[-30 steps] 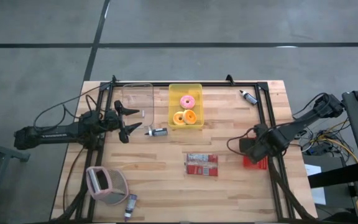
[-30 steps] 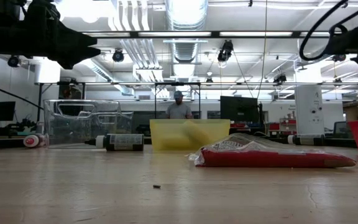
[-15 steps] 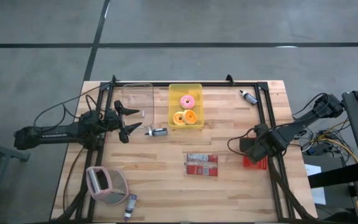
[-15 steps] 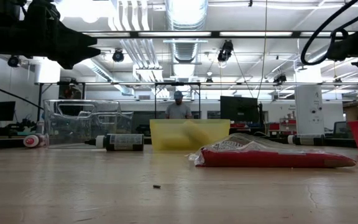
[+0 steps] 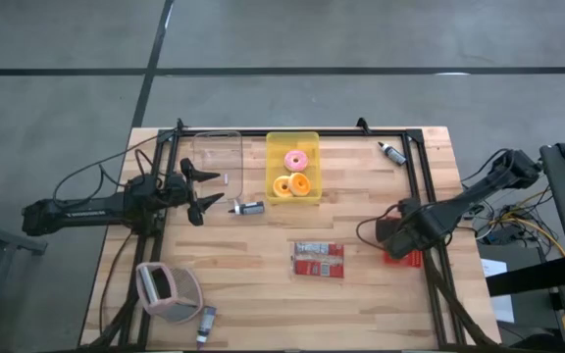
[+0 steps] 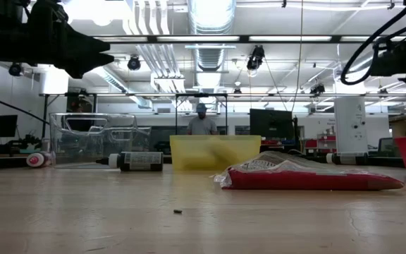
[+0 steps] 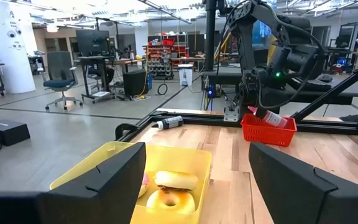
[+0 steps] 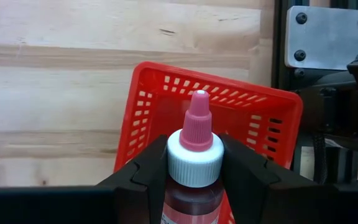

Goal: Pick & Place Food Item
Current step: Put the pink food coloring bottle into the red bin

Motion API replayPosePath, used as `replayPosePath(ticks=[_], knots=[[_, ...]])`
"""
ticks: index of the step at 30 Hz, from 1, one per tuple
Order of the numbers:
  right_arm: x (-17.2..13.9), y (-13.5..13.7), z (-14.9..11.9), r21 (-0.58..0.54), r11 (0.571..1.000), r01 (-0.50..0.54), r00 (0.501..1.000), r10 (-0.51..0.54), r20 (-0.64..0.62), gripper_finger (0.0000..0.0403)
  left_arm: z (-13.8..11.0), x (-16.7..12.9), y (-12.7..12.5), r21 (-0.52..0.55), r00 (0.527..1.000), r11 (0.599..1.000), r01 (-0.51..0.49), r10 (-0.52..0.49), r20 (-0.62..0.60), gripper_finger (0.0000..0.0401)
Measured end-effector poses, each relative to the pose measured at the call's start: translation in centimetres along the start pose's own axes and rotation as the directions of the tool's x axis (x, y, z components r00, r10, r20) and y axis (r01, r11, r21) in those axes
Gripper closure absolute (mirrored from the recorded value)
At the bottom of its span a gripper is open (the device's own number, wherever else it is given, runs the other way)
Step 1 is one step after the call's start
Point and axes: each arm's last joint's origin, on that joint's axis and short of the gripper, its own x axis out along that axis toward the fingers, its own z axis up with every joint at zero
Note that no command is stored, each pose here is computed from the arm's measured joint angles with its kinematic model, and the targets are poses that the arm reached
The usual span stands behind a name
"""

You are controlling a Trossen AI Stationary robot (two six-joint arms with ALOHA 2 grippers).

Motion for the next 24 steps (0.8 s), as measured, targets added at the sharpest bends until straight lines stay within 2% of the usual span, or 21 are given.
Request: replayPosePath(ticks=[6,12,16,20,24], knots=[[0.33,0.49,-0.45,-0.134,0.991,0.011,1.0,-0.013,-0.012,0.0282,0.0,0.0,0.0,0.0,1.0,1.0,0.0,0.0,0.0,0.011],[0.4,0.75,-0.61,-0.187,0.982,-0.019,1.0,0.015,-0.024,0.0282,0.0,0.0,0.0,0.0,1.0,1.0,0.0,0.0,0.0,0.0112],[0.38,0.9,-0.83,-0.13,0.991,-0.027,0.997,0.018,-0.069,0.0282,0.0,0.0,0.0,0.0,1.0,1.0,0.0,0.0,0.0,0.011],[0.39,0.99,-0.91,-0.17,0.985,-0.039,0.996,0.025,-0.081,0.0282,0.0,0.0,0.0,0.0,1.0,1.0,0.0,0.0,0.0,0.0112],[0.56,0.98,-1.0,-0.065,0.998,-0.027,0.995,0.02,-0.099,0.0282,0.0,0.0,0.0,0.0,1.0,1.0,0.0,0.0,0.0,0.011]])
